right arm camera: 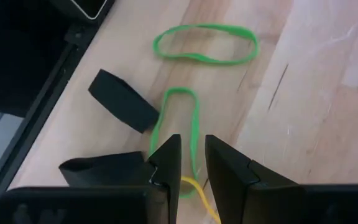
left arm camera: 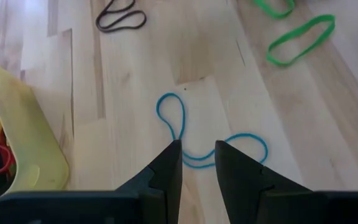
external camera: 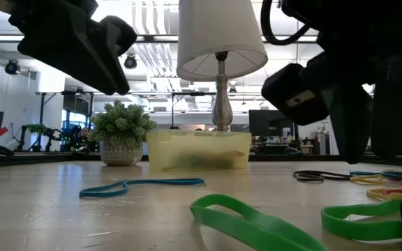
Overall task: Pick and place rubber bands into bin
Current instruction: Put the right green rubber band into the yellow bin, then put the left blue rubber band into the yellow bin
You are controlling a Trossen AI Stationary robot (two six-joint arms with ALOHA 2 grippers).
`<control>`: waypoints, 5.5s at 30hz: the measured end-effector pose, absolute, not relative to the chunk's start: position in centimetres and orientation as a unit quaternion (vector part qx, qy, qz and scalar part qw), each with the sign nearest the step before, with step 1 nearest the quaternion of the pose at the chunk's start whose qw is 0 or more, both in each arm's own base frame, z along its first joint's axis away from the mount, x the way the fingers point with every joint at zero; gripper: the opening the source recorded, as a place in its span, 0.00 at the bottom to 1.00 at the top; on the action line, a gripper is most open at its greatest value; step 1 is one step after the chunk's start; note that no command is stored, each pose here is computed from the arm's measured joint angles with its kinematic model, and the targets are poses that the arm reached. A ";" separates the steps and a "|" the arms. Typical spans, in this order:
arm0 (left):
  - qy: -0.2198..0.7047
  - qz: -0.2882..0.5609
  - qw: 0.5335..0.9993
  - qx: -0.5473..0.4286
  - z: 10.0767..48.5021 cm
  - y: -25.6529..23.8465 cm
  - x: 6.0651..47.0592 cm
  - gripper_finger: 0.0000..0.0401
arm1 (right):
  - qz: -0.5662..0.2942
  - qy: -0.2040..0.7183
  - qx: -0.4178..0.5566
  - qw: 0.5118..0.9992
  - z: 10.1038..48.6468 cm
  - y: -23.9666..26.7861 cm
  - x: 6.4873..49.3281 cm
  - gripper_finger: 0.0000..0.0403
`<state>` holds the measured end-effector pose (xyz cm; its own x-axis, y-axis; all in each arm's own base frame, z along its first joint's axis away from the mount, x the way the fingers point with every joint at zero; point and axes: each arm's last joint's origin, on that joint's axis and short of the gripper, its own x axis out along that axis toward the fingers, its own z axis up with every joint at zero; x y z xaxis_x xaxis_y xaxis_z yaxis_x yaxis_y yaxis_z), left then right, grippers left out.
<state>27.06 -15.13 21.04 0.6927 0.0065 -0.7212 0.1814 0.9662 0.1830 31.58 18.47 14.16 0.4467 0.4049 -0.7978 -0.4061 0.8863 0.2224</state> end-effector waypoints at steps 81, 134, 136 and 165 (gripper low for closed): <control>0.399 -0.047 0.907 0.126 20.4 -14.9 26.7 0.20 | -0.215 0.422 -0.208 0.856 19.2 -0.2 36.7 0.02; 0.382 -0.008 0.923 0.036 19.5 -14.5 27.9 0.20 | -0.076 0.357 -0.131 0.922 23.1 5.6 32.9 0.31; 0.392 0.001 0.919 0.034 18.8 -14.3 28.3 0.20 | -0.062 0.348 -0.126 0.927 23.6 6.7 31.9 0.31; 0.430 0.013 0.902 0.023 13.8 -13.9 30.8 0.20 | 0.022 0.291 -0.118 0.949 24.1 12.3 25.7 0.29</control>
<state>30.75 -13.88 13.83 0.6295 0.0431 -0.7758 -0.0040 0.9986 0.0522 25.74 12.33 24.11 0.8301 -0.0275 -0.5569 -0.1095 0.9713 -0.2113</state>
